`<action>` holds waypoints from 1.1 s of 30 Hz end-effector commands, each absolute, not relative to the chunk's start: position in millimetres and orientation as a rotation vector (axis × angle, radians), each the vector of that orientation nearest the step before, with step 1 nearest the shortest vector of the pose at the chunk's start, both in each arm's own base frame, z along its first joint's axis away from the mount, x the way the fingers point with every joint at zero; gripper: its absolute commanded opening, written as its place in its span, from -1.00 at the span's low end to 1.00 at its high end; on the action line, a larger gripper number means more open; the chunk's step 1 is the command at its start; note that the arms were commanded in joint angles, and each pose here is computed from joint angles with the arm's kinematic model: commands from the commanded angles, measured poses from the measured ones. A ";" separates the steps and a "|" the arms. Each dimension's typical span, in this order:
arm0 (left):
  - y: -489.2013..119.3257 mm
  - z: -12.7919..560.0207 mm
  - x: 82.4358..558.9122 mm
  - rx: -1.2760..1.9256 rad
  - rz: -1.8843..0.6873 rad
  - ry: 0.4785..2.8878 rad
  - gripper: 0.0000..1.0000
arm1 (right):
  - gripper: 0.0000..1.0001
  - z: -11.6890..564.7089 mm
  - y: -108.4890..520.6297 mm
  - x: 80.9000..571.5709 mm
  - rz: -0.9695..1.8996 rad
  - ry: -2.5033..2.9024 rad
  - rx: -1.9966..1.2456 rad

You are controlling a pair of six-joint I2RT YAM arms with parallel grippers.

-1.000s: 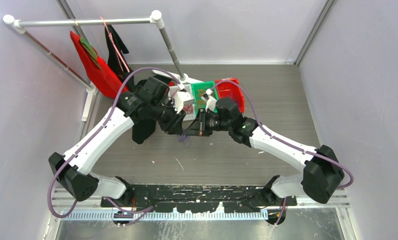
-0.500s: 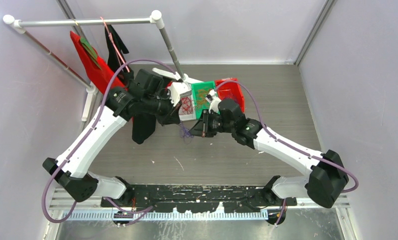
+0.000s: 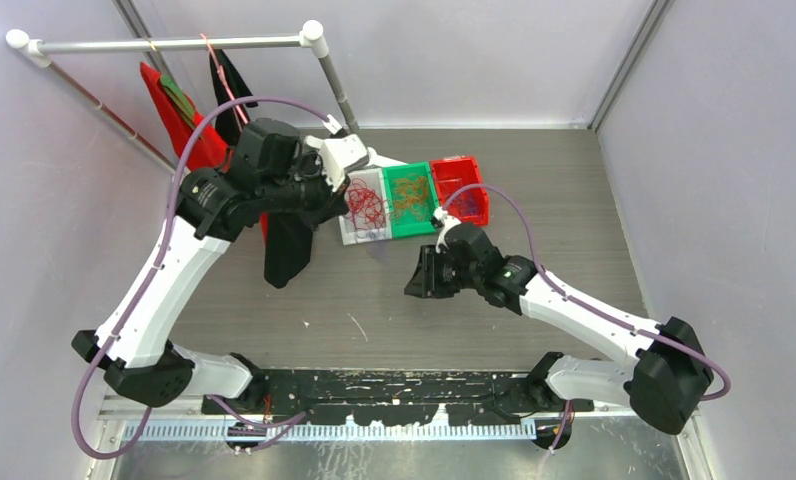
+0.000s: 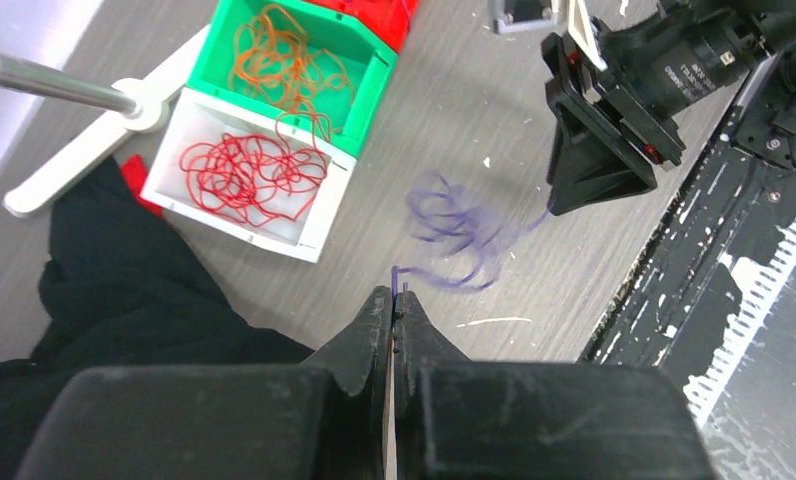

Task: Untangle the cables

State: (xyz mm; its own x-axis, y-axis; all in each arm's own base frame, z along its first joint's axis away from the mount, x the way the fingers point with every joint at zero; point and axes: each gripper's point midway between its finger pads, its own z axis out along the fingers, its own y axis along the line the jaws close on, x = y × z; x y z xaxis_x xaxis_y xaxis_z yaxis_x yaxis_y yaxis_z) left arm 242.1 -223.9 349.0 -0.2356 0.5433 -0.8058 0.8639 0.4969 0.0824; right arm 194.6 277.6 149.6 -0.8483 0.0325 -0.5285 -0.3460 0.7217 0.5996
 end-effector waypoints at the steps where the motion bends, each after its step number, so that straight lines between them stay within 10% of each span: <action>1: -217.5 385.3 247.3 1.113 -0.436 1.787 -1.00 | -0.17 159.8 259.7 196.5 0.899 2.352 -0.249; 16: -235.1 380.8 222.5 1.173 -0.633 1.820 -1.00 | 0.55 349.7 310.5 208.6 1.112 1.497 -0.585; 33: -247.2 396.1 194.9 1.208 -0.830 1.835 -1.00 | 0.18 363.0 378.6 244.4 1.179 1.295 -0.640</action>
State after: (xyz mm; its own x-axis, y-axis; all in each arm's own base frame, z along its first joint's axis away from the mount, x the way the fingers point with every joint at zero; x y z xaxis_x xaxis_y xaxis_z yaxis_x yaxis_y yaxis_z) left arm 206.1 -244.2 378.5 -0.2488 0.4713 -0.8461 0.9276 0.3673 -0.0681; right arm 239.5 376.1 305.1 -0.2685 0.1346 -0.9538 -0.8808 0.3666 0.2997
